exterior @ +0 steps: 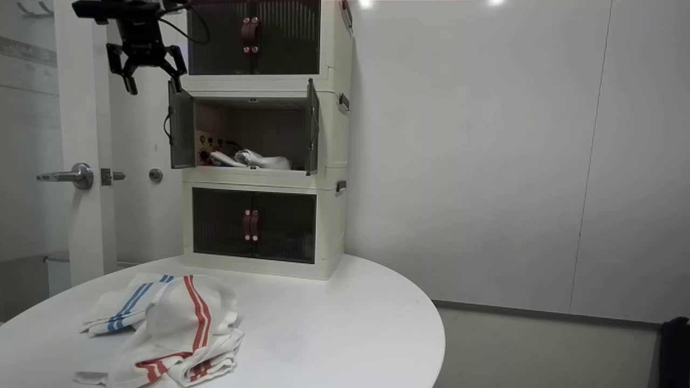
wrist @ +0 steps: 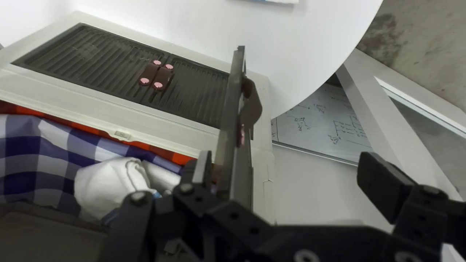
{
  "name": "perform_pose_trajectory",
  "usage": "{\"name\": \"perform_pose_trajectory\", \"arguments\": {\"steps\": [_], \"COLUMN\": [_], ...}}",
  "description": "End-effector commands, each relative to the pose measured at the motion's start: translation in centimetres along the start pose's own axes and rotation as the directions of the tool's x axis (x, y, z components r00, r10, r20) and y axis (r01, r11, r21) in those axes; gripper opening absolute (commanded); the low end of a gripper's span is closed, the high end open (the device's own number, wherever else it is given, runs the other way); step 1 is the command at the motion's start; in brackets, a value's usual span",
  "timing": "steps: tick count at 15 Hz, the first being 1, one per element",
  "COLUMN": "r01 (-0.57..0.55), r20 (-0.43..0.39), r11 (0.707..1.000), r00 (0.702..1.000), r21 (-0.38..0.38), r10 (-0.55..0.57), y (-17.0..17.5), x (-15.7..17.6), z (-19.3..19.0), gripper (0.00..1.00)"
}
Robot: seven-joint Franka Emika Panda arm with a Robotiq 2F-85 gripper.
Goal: Open the left door on the middle cabinet
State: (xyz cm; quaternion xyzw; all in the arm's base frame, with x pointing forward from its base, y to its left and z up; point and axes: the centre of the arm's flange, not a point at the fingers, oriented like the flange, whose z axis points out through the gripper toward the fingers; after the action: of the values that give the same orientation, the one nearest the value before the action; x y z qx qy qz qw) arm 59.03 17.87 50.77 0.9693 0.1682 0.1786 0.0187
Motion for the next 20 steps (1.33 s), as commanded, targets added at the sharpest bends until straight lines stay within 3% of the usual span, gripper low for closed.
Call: {"name": "perform_pose_trajectory", "arguments": {"steps": [1,7,11,15,20], "r01": [0.034,0.048,-0.015,-0.14,-0.326], "r20": [-0.043,-0.06,-0.054,-0.023,0.048], "r11": [0.999,0.997,0.996,0.985,0.945], "r00": [0.999,0.997,0.998,0.989,0.944], "r21": [0.032,0.065,0.092,0.104,0.013], "r10": [-0.033,-0.044,0.02,0.143,0.325], "y": [-2.4,-6.9,-8.8,-6.9,-3.6], "x": [1.0,2.1,2.8,2.6,3.2], "z": [-0.7,-1.9,-2.9,-5.1,-9.6], "gripper": [1.0,1.0,1.0,1.0,1.0]}}
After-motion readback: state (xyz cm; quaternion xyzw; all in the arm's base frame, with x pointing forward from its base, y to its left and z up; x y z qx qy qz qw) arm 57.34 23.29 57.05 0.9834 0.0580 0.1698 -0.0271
